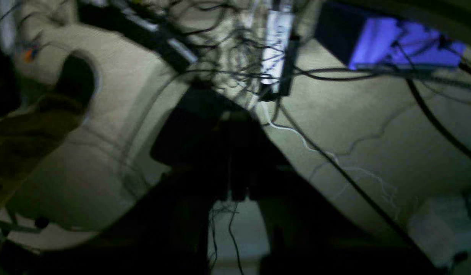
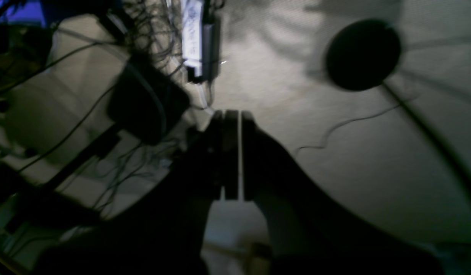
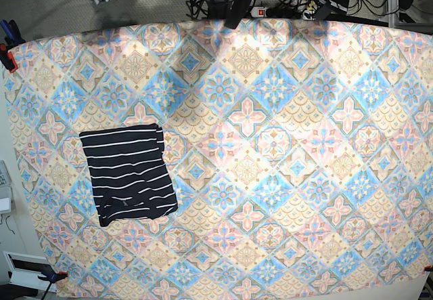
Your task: Fold the T-shirt properly
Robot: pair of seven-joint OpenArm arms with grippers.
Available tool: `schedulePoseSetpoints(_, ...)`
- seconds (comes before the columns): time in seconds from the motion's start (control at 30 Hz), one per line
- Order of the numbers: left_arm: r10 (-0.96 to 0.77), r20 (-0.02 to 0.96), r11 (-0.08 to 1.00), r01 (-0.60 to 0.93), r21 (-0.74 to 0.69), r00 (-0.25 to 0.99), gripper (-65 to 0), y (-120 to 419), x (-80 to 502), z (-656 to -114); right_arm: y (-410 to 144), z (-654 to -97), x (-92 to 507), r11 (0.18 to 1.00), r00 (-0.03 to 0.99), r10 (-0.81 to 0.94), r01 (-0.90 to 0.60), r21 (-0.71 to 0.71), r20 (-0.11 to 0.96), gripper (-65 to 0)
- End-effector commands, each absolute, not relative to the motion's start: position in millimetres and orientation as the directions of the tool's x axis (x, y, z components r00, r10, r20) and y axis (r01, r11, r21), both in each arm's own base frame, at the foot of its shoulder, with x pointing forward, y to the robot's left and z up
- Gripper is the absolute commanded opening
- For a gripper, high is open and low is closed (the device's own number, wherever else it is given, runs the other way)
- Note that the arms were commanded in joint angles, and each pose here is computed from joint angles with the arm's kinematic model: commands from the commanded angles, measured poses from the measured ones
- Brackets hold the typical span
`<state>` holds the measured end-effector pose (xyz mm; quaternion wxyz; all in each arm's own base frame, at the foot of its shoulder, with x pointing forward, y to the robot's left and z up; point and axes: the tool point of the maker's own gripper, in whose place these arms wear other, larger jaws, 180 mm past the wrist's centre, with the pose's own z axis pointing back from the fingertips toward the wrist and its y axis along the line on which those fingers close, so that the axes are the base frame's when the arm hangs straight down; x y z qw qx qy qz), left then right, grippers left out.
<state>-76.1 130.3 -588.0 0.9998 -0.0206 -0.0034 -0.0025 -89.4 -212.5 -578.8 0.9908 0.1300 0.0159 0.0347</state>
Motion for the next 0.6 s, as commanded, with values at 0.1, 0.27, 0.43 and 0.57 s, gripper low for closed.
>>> schedulePoseSetpoints(0.1, -0.039, -0.023, 0.999, 0.039, -0.016, 0.999, -65.0, 138.3, -92.8, -614.5, -204.7, -599.1, -90.0, 0.953, 0.999, -0.05, 0.047, 0.3, 0.003, -63.6)
schedulePoseSetpoints(0.27, -0.093, 0.005, 0.996, 0.093, 0.003, 0.996, -65.0, 140.9, -92.8, -638.8, -192.4, -615.4, -98.2, 0.922, 0.972, -0.23, 0.205, 0.328, 0.04, -63.6)
schedulePoseSetpoints(0.43, -0.186, 0.04, 0.982, 0.186, 0.009, 0.982, -65.0, 142.0, -76.1, -650.2, -185.2, -623.3, -82.2, 0.896, 0.939, -0.332, 0.285, 0.341, 0.089, -63.6)
schedulePoseSetpoints(0.57, -0.239, 0.079, 0.971, 0.239, 0.008, 0.968, -65.0, 138.3, -54.0, -653.5, -164.6, -629.9, -63.7, 0.88, 0.927, -0.361, 0.303, 0.365, 0.099, -63.6)
